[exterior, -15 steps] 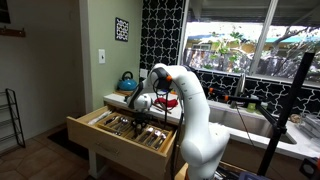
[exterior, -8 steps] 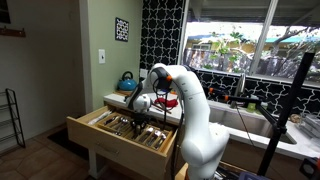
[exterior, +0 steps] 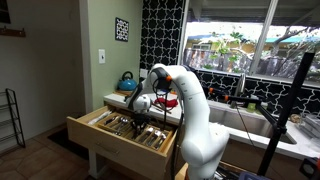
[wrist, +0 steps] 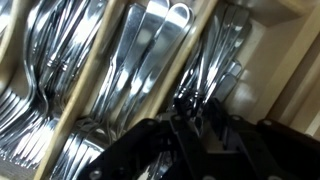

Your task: Remove a spoon from the middle compartment of the opened drawer and put it on the counter top, Remove a fork from the middle compartment of the drawer and put it on the counter top

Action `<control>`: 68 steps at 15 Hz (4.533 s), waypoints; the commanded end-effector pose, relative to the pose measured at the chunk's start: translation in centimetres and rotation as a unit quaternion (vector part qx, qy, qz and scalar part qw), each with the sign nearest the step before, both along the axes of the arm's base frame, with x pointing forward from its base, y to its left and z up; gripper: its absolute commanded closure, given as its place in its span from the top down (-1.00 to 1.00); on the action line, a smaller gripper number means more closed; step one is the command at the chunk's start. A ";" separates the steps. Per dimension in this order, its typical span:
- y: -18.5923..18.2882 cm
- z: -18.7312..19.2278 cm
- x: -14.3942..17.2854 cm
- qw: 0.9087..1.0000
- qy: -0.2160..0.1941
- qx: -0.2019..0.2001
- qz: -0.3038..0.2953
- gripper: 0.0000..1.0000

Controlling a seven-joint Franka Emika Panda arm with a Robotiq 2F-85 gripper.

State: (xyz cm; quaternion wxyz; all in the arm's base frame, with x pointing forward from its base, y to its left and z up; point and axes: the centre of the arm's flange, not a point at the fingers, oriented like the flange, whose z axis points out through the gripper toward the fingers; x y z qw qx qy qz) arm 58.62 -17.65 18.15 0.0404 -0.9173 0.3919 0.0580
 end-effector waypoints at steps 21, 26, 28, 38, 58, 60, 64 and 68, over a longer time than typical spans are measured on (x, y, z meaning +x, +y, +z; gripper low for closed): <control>0.1 5.5 -1.2 0.998 0.056 -0.013 -0.020 -0.96; 0.6 7.5 -0.7 0.998 0.046 -0.031 0.001 -0.96; 0.9 8.2 -0.7 0.998 0.047 -0.041 0.008 -0.96; -1.0 14.5 -1.2 0.990 0.119 -0.063 0.052 -0.96; -3.2 15.2 5.5 0.839 0.367 -0.252 0.313 -0.96; -3.3 14.3 6.3 0.827 0.376 -0.258 0.328 -0.96; -3.4 12.9 7.6 0.831 0.358 -0.261 0.337 -0.96; -3.4 12.2 8.4 0.839 0.335 -0.258 0.343 -0.96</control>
